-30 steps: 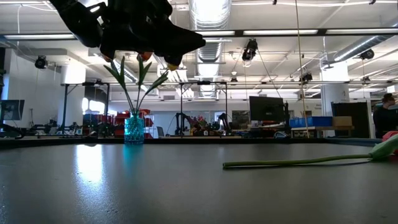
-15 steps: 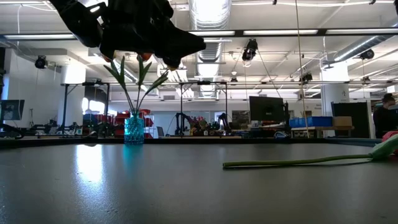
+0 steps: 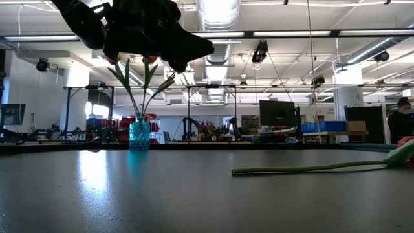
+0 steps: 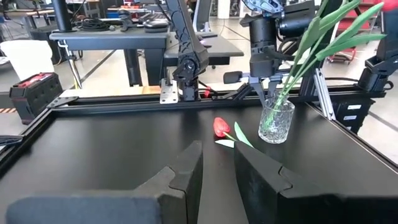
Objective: Sort flowers into vase by color
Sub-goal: Put the red flower into the transparent vase
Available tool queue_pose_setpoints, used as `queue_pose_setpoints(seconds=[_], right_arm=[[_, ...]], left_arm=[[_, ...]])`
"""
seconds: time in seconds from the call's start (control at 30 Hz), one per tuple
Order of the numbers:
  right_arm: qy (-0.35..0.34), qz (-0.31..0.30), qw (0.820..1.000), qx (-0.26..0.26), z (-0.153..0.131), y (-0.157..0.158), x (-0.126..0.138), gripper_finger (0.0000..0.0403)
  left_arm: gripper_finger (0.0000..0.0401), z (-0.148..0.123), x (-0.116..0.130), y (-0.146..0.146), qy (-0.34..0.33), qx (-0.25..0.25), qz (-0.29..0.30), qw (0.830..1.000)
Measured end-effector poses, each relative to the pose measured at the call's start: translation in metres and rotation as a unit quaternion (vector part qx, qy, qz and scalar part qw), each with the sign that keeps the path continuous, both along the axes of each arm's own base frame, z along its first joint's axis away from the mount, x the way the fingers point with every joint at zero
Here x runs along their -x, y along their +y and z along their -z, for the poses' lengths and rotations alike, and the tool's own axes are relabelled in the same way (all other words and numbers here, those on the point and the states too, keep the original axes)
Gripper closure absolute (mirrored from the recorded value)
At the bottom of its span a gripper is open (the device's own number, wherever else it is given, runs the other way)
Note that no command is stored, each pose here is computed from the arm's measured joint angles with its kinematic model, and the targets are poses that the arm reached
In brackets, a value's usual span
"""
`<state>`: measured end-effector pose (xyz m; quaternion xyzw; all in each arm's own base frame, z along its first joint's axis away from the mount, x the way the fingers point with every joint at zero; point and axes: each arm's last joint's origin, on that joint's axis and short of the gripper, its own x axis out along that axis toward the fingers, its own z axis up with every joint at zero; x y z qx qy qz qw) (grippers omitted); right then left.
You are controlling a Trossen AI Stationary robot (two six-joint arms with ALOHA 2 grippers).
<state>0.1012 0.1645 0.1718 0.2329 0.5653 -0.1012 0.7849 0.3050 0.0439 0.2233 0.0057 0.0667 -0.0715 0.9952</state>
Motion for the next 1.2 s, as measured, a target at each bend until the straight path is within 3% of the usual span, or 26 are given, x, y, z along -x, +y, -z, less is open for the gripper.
queue_pose_setpoints(seconds=[0.37,0.5,0.63,0.83,1.0,1.2], right_arm=[[-0.029,-0.002,1.000,0.007,0.004,0.004,-0.009,0.0394],[-0.033,-0.004,0.999,0.012,0.004,0.002,-0.012,0.0394],[-0.033,-0.007,0.999,0.014,0.004,0.002,-0.013,0.0394],[-0.040,-0.005,0.999,0.017,0.004,0.001,-0.013,0.0394],[-0.045,-0.009,0.999,0.013,0.003,0.003,-0.014,0.0393],[-0.045,-0.018,0.999,0.018,0.005,0.004,-0.014,0.0393]], left_arm=[[0.0324,0.005,0.000,-0.001,0.030,0.046,-0.012,0.998],[0.0324,0.026,-0.011,-0.008,0.054,0.075,-0.009,0.996],[0.0324,0.057,-0.039,-0.026,0.079,0.114,0.015,0.990],[0.0324,0.090,-0.099,-0.061,0.094,0.140,0.057,0.984],[0.0324,0.100,-0.145,-0.081,0.107,0.160,0.073,0.979],[0.0315,0.103,-0.180,-0.094,0.158,0.152,0.078,0.973]])
